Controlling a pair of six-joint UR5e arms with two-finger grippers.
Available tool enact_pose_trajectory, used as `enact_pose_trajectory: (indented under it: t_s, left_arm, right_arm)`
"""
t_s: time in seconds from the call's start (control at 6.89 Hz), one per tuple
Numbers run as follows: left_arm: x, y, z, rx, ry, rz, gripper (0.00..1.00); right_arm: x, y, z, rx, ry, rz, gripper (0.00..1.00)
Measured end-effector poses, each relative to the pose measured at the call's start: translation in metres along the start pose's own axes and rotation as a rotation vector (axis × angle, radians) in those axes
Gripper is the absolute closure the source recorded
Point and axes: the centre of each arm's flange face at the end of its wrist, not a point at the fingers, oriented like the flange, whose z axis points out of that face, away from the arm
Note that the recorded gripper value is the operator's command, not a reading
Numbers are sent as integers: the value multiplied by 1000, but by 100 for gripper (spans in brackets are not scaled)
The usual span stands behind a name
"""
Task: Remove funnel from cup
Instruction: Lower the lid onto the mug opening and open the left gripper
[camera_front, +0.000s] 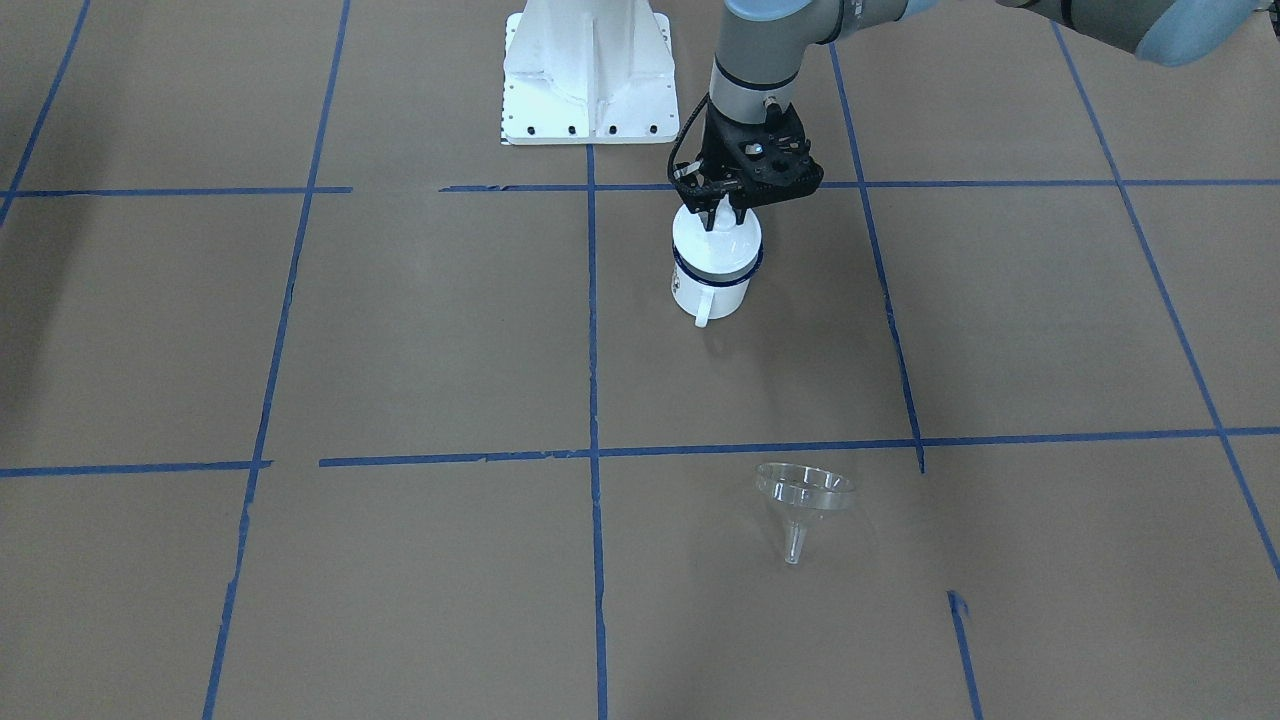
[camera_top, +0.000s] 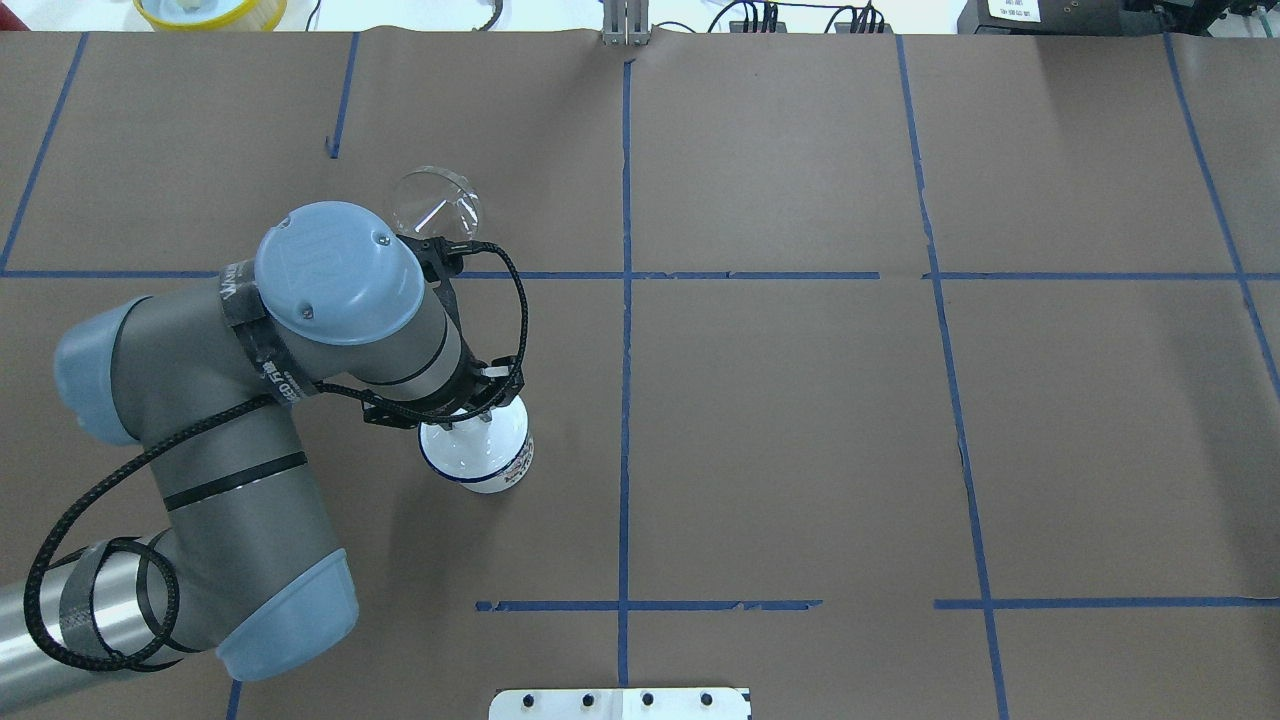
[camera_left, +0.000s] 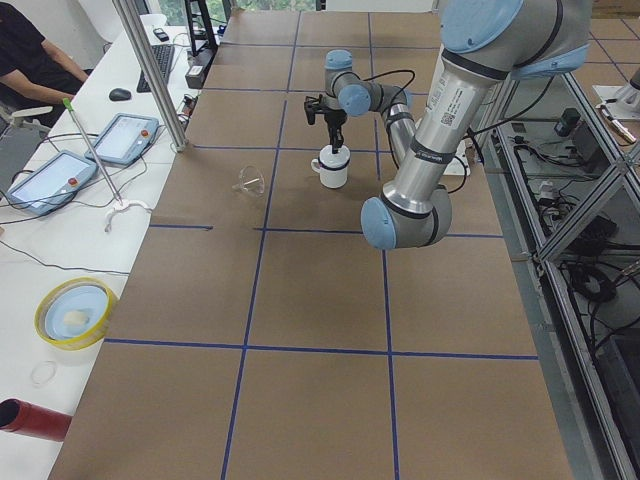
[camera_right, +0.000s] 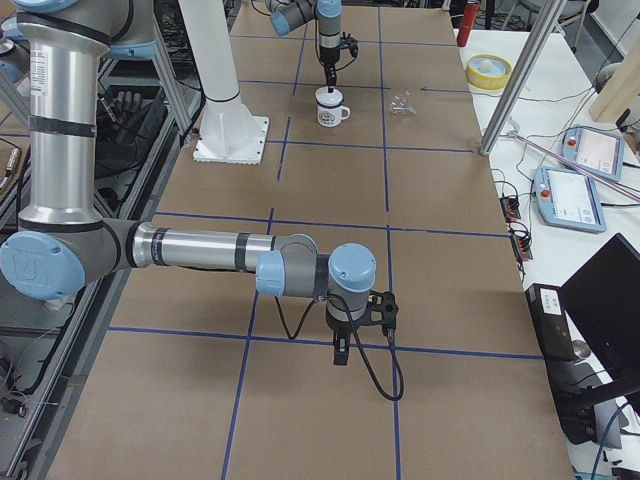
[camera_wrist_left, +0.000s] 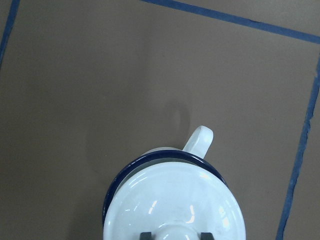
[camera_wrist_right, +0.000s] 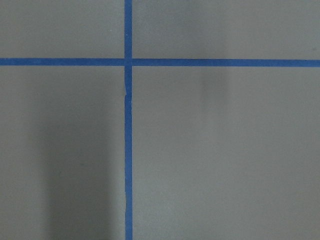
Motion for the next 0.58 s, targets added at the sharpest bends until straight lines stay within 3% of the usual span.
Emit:
enact_pose_trajectory:
  t_s: [0.58]
  left_arm:
    - [-2,-1,1,3,0,1,100]
  right_arm:
    - [0,0,0,0,0,0,0]
